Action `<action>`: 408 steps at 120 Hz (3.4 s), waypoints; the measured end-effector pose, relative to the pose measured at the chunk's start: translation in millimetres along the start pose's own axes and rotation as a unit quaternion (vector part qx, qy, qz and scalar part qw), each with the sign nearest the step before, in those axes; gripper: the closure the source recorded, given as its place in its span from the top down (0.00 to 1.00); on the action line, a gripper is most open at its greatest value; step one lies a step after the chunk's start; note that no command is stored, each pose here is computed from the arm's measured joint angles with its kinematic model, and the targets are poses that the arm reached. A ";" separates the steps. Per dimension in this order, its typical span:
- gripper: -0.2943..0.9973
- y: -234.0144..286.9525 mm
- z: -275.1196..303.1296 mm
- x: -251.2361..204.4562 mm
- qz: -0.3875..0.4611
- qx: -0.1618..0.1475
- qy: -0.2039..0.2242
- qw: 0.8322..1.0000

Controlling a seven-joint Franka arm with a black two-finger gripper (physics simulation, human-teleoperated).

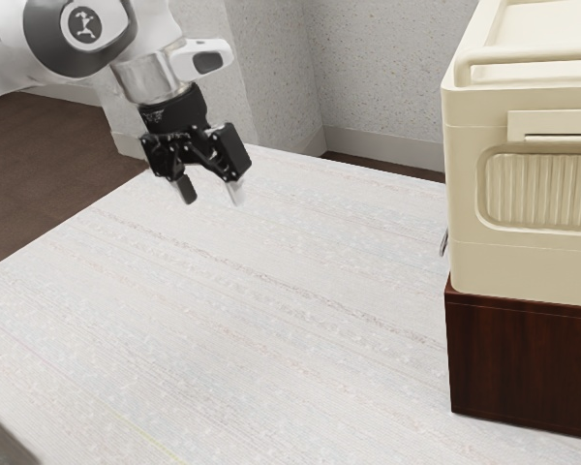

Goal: Pull the drawer handle with one arm to open the drawer

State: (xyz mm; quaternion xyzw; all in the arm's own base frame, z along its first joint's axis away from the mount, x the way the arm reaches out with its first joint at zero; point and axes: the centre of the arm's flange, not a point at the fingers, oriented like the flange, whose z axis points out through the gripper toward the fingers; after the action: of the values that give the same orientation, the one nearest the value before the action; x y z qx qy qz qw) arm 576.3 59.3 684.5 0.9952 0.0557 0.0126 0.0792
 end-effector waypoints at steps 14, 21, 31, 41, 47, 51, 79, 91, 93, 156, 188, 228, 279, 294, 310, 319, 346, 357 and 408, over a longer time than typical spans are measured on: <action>0.77 -42.1 25.9 29.5 -0.041 -0.134 0.000 0.990; 0.77 -49.4 26.1 36.0 -0.053 -0.185 0.011 0.981; 0.77 -31.6 35.2 50.3 -0.051 -0.233 0.023 0.971; 0.77 1.4 65.8 74.0 -0.043 -0.279 0.019 0.959; 0.77 14.2 80.2 83.5 -0.045 -0.291 0.018 0.956; 0.77 21.2 88.4 88.4 -0.047 -0.296 0.018 0.954; 0.77 59.1 131.7 108.3 -0.055 -0.305 0.013 0.951; 0.77 77.1 138.1 108.7 -0.050 -0.302 0.012 0.952; 0.77 82.3 139.3 108.4 -0.048 -0.302 0.012 0.952; 0.77 86.5 171.4 130.9 -0.069 -0.290 0.021 0.954; 0.77 100.2 166.7 121.1 -0.063 -0.284 0.018 0.957; 0.77 114.1 169.7 119.7 -0.049 -0.256 0.025 0.965; 0.77 129.9 176.5 118.5 -0.037 -0.239 0.029 0.970; 0.77 122.7 173.4 120.5 -0.042 -0.236 0.036 0.970; 0.77 122.8 172.7 123.9 -0.044 -0.233 0.049 0.970; 0.77 122.9 171.7 126.1 -0.048 -0.234 0.059 0.969; 0.77 124.7 181.1 133.0 -0.062 -0.235 0.072 0.967; 0.77 117.7 186.7 137.3 -0.072 -0.230 0.077 0.968; 0.77 113.2 194.1 142.1 -0.088 -0.225 0.085 0.967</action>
State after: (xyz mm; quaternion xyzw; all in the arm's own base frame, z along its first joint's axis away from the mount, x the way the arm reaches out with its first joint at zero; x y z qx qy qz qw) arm 736.3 -66.0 513.3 0.9382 0.1448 0.1019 0.2974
